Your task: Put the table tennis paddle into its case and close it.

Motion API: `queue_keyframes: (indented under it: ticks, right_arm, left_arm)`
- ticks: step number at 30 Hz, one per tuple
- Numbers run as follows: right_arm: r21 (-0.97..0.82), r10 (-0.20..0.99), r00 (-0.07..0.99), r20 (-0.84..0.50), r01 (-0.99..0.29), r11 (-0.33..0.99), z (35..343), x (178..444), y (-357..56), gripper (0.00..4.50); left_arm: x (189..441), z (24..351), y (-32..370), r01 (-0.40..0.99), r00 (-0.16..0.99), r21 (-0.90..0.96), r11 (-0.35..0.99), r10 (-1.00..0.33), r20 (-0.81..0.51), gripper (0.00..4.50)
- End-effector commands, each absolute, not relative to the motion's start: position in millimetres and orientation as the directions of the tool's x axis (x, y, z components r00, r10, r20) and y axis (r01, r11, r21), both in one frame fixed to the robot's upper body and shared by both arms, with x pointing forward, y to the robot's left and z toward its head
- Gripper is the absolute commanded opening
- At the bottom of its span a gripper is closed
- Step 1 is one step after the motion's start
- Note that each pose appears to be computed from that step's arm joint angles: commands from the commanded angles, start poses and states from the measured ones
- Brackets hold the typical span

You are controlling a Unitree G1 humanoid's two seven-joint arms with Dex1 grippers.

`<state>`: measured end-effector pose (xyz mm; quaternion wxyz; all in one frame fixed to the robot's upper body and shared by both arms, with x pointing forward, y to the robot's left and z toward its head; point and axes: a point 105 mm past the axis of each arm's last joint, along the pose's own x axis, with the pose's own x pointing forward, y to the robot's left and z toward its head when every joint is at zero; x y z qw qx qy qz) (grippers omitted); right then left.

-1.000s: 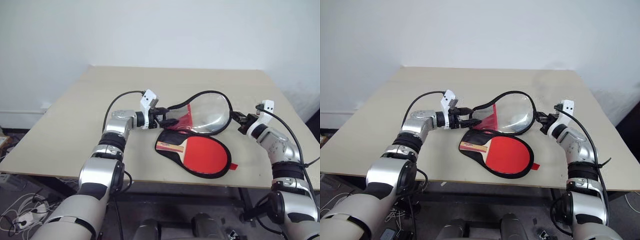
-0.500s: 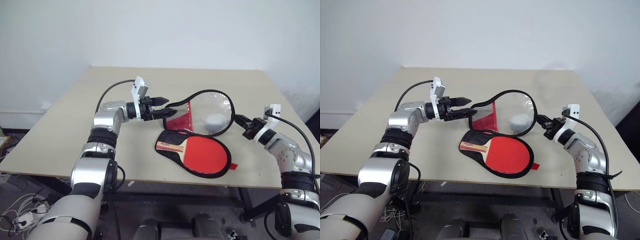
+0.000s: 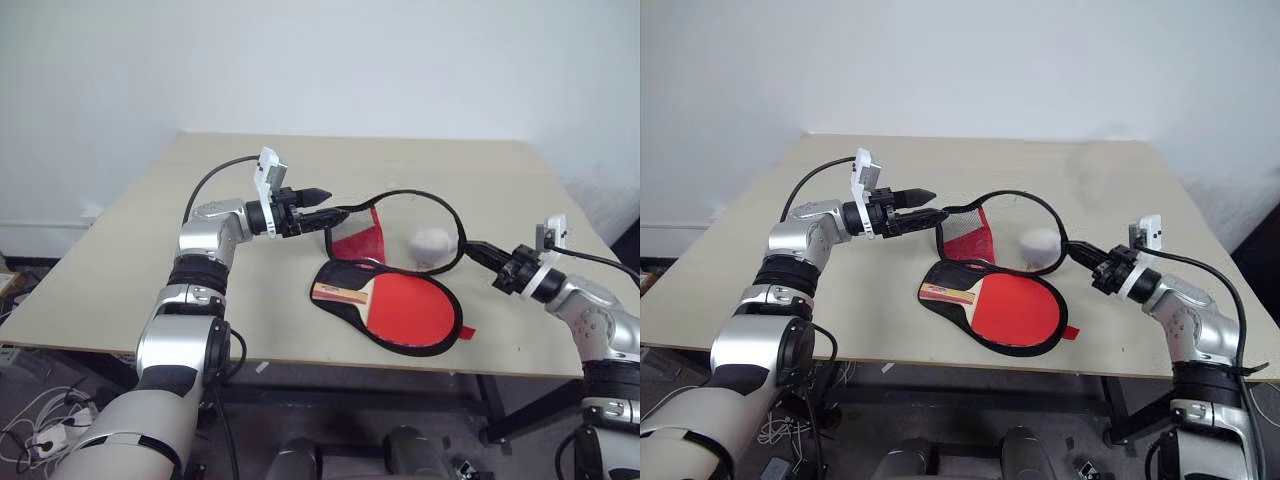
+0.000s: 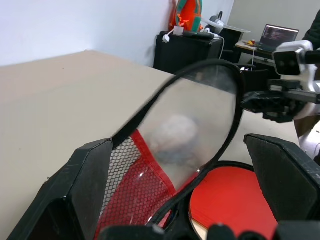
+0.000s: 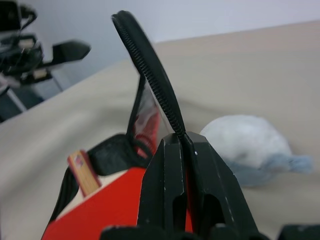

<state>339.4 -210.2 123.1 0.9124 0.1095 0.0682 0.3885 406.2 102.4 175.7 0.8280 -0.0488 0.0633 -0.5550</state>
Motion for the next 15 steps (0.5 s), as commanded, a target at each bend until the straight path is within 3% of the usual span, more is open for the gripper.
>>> queue_keyframes:
  ticks: [1, 15]
  right_arm:
    - [0.158, 0.782, 0.616, -0.098, -0.766, 0.623, 127, 331, -203, 0.04]
    - [0.076, 0.828, 0.450, -0.334, -0.863, 0.500, 97, 309, -207, 0.04]
  left_arm:
    - [408, 197, 101, 0.923, 0.372, -0.105, 0.371, -0.928, -0.007, 4.50]
    - [408, 195, 97, 0.927, 0.360, -0.112, 0.359, -0.933, -0.011, 4.50]
